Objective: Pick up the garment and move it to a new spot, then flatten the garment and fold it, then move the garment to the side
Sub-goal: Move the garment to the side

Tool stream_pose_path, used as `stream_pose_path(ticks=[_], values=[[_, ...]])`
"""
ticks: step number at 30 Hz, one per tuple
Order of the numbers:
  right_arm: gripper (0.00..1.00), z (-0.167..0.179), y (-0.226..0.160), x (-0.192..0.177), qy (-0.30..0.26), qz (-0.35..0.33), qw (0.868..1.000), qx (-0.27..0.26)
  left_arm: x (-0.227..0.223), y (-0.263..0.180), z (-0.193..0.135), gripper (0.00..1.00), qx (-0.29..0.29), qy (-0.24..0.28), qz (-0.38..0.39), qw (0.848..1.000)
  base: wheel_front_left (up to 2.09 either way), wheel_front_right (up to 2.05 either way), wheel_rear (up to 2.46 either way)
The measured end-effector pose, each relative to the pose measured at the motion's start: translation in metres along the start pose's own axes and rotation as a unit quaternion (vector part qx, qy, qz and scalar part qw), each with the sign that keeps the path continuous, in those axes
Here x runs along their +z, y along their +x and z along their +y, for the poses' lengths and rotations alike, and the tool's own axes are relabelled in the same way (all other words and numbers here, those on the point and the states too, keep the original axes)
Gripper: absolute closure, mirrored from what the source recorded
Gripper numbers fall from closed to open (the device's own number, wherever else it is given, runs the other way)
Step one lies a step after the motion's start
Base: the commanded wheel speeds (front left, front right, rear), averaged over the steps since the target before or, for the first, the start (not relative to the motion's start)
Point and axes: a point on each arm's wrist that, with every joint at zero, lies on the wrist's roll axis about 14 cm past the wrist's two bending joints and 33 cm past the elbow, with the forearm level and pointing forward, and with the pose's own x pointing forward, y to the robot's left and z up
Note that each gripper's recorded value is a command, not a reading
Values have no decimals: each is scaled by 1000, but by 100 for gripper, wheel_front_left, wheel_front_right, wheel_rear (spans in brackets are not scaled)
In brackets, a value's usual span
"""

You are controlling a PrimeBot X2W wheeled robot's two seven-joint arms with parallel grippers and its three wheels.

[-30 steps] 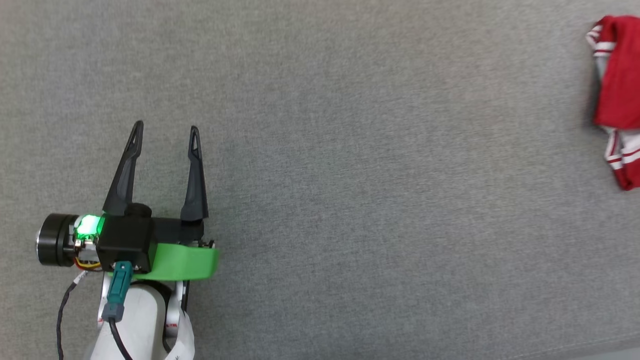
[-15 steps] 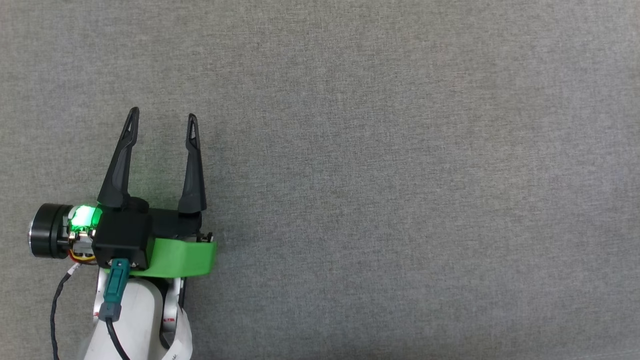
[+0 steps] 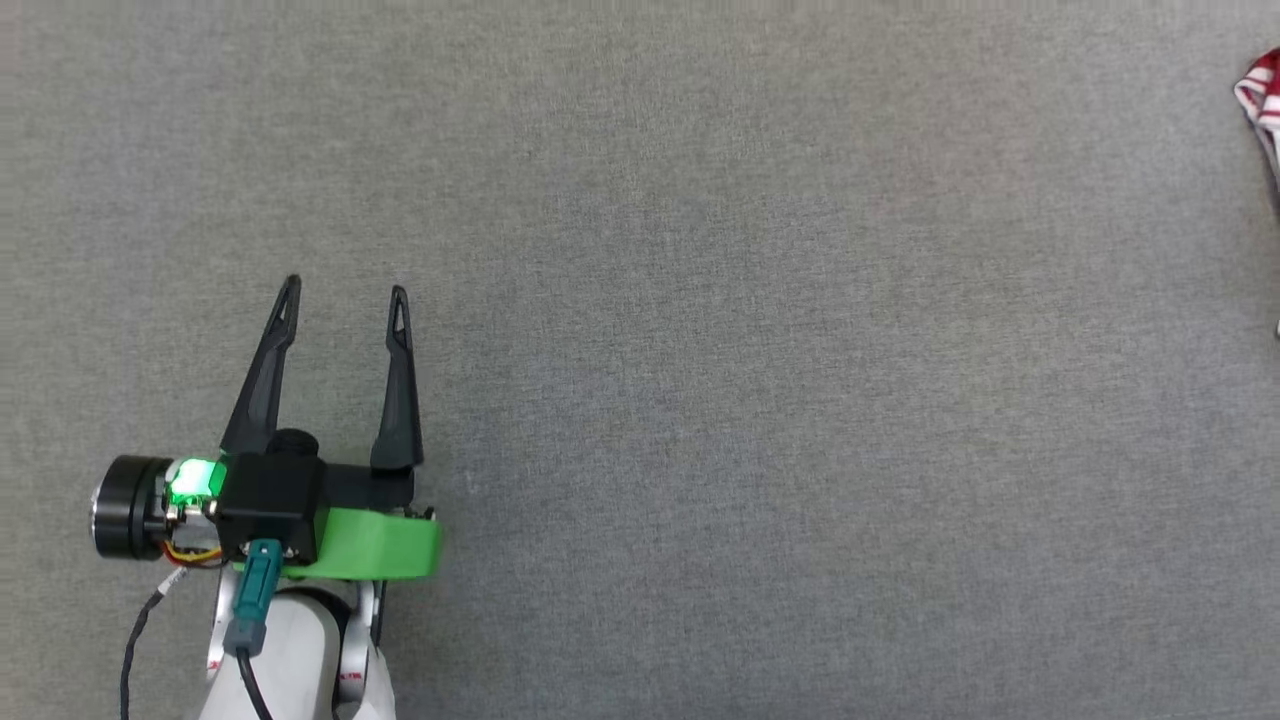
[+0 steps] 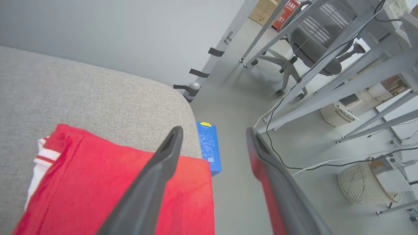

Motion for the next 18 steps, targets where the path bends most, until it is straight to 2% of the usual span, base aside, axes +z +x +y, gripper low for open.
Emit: stream_pose_path(ticks=[5,8,12,18], values=[[0,5,-13,56,13,-117,993,7,13,-18,5,0,13,0,-1,1000,0,0,0],[0,18,-25,92,34,-178,983,18,19,-29,9,0,23,-1,-1,1000,0,0,0],[0,49,-58,148,66,-284,955,46,30,-42,14,0,34,-1,-8,999,0,0,0],[0,120,-109,163,118,-339,928,102,45,-58,22,0,51,1,-19,999,0,0,0]])
